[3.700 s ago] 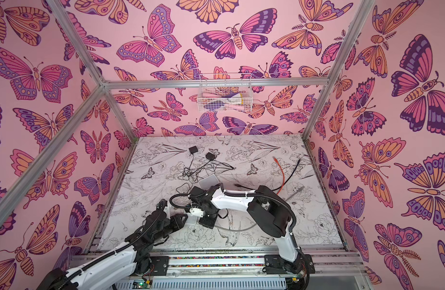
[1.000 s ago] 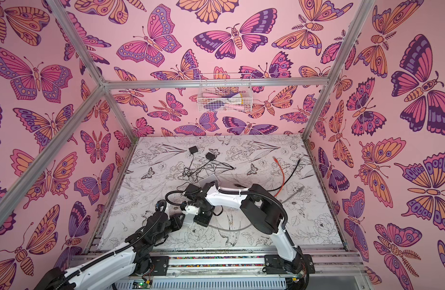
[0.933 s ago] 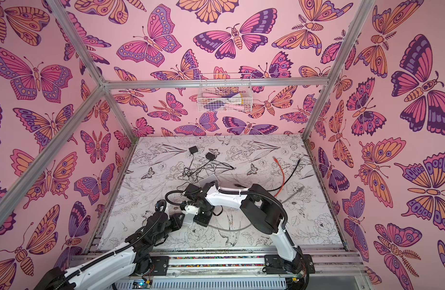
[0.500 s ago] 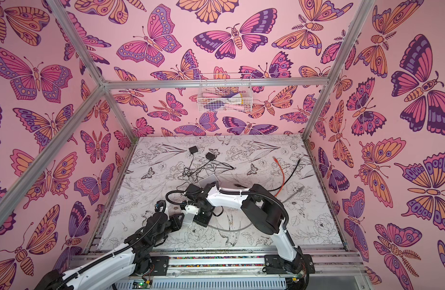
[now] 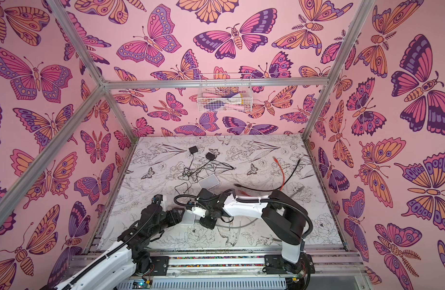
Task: Insert the plug into the switch port
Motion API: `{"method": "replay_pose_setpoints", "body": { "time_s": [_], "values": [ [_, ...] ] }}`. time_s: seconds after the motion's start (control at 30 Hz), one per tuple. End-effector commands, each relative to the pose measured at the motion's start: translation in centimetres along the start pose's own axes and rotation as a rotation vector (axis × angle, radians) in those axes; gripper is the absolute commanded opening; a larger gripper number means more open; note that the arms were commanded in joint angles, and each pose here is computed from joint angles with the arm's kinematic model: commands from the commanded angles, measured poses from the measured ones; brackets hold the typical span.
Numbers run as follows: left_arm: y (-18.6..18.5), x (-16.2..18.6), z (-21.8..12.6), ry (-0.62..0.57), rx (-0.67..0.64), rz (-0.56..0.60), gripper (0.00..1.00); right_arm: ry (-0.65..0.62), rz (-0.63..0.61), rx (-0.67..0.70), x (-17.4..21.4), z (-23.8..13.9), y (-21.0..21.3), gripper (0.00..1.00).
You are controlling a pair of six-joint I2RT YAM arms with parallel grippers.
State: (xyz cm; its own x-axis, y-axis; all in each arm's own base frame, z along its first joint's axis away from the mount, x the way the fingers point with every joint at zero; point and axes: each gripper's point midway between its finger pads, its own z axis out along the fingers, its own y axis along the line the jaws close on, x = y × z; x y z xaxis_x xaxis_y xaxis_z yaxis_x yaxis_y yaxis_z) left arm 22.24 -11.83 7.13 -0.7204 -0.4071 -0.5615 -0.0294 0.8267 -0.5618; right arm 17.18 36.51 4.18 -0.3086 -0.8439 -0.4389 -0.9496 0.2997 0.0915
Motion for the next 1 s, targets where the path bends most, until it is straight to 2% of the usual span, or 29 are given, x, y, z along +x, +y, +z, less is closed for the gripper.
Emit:
{"method": "replay_pose_setpoints", "body": {
  "time_s": [0.0, 0.2, 0.33, 0.43, 0.6, 0.97],
  "values": [
    [-1.2, -1.8, -0.9, -0.029, 0.016, 0.056, 0.7, -0.08, 0.019, 0.132, -0.8, -2.8, -2.0, 0.35],
    [-6.2, -3.0, -2.1, -0.044, 0.235, 0.121, 0.69, -0.103, 0.189, 0.379, 0.7, -7.1, -9.8, 0.34],
    [-8.1, -1.4, -2.2, -0.004, 0.333, 0.152, 0.69, -0.132, 0.323, 0.374, 1.5, -9.0, -14.2, 0.34],
    [-8.9, 0.1, -2.2, 0.015, 0.36, 0.18, 0.68, -0.068, 0.368, 0.384, 3.0, -8.5, -16.3, 0.34],
    [-8.9, 2.0, -2.1, 0.038, 0.372, 0.191, 0.68, 0.062, 0.38, 0.39, 5.1, -6.3, -17.6, 0.33],
    [-9.1, 2.0, -2.8, 0.021, 0.403, 0.187, 0.67, 0.179, 0.424, 0.379, 7.9, -4.1, -18.2, 0.33]
  ]
}}
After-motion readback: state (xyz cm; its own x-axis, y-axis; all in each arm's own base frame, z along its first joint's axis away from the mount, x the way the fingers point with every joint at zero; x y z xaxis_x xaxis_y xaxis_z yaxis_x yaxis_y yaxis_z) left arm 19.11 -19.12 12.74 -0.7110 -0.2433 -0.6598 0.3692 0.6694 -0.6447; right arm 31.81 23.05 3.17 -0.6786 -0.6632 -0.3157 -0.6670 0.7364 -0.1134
